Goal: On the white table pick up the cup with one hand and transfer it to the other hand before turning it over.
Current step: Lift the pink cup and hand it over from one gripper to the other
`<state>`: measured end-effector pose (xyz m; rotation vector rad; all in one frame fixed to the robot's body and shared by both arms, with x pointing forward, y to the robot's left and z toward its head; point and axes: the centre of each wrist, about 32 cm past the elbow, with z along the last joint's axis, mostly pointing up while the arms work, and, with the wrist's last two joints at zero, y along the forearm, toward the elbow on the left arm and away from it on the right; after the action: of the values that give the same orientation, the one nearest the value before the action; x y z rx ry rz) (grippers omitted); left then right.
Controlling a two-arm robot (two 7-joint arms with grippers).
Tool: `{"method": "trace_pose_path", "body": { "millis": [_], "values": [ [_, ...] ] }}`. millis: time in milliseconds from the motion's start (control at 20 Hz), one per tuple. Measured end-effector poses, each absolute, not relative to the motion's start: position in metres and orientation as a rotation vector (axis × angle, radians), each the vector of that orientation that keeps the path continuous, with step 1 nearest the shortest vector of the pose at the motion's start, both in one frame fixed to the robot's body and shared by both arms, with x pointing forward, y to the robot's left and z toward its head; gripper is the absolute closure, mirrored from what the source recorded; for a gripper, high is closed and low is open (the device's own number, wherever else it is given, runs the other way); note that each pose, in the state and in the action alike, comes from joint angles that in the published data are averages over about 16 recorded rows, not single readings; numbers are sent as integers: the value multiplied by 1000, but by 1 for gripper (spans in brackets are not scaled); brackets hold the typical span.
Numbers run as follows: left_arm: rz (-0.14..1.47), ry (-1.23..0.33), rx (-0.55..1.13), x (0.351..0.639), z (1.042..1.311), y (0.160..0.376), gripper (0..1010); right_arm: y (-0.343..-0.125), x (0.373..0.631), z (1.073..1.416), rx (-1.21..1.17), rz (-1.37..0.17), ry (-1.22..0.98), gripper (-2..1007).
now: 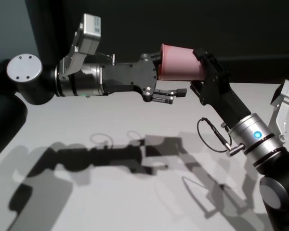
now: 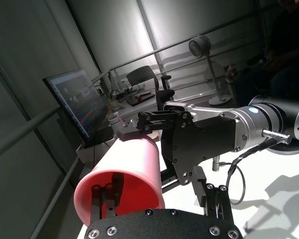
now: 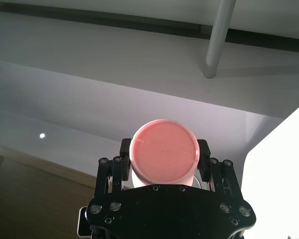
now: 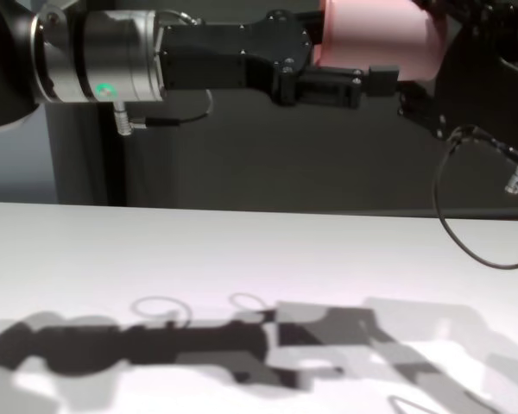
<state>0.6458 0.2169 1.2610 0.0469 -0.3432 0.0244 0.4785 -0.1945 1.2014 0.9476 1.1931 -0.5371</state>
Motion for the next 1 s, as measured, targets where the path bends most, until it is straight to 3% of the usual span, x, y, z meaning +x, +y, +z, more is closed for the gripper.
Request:
{"method": "trace_pose_path", "body": {
  "millis": [450,1000],
  "values": [
    [24,-343,47,646,1261,217,20,-194,478,1201,948,-537,1193,253],
    [25,-343,47,646,1261,217,9,-194,478,1201,948,-537,1193,253]
  ]
}}
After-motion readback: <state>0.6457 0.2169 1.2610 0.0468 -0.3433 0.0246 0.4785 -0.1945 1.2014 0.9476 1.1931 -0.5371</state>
